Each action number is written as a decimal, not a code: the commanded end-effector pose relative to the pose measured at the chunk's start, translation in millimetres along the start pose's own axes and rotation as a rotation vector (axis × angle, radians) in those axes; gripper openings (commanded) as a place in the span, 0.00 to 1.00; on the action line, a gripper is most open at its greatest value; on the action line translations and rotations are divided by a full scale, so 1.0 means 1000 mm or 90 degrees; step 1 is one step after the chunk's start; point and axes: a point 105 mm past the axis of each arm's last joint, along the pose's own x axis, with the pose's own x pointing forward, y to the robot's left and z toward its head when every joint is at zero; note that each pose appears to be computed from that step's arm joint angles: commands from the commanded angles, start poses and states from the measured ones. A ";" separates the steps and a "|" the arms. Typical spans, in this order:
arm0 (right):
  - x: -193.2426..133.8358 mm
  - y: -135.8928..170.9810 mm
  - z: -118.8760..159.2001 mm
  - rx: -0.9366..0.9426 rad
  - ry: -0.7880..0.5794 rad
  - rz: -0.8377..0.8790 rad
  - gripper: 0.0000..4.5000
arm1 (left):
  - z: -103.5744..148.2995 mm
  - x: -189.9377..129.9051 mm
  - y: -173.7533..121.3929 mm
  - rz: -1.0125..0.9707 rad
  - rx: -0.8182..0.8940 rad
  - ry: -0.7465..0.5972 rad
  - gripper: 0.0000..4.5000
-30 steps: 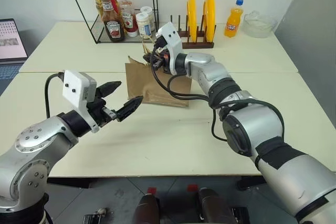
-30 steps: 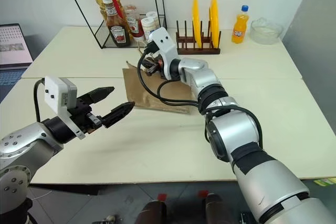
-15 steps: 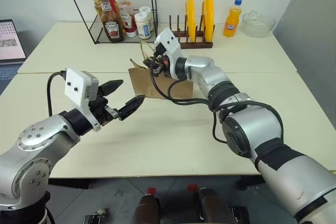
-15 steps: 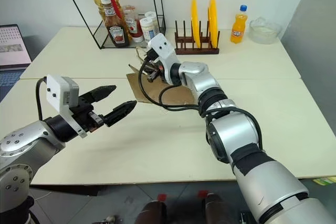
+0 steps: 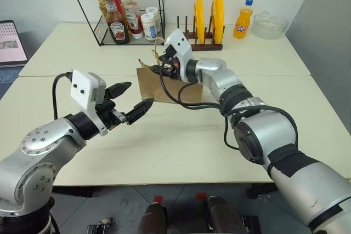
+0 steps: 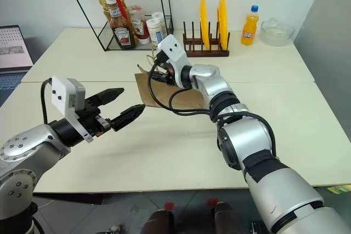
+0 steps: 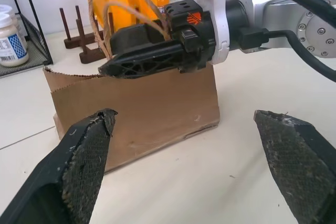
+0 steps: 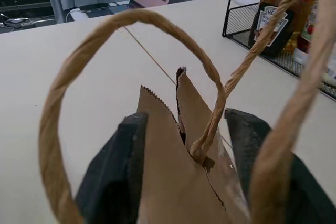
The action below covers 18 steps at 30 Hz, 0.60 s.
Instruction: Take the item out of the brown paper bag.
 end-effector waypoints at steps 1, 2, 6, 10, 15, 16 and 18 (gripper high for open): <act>-0.004 -0.006 0.028 -0.027 -0.039 -0.001 0.89 | 0.008 0.002 0.001 -0.002 0.018 -0.021 1.00; -0.007 -0.009 0.030 -0.027 -0.040 -0.006 0.96 | 0.009 0.003 0.002 -0.003 0.018 -0.022 1.00; -0.015 -0.018 0.032 -0.030 -0.039 -0.016 0.99 | 0.009 0.008 0.003 -0.008 0.018 -0.026 1.00; -0.024 -0.028 0.033 -0.043 -0.034 -0.031 0.99 | 0.007 0.012 -0.001 -0.026 0.017 -0.026 1.00; -0.042 -0.033 0.034 -0.052 -0.027 0.012 0.99 | 0.008 0.013 0.002 -0.033 0.022 -0.024 1.00; -0.048 -0.034 0.034 -0.051 -0.026 0.021 0.99 | 0.008 0.013 0.004 -0.033 0.024 -0.022 1.00; -0.057 -0.035 0.032 -0.056 -0.021 0.031 0.99 | 0.008 0.012 0.006 -0.032 0.027 -0.020 1.00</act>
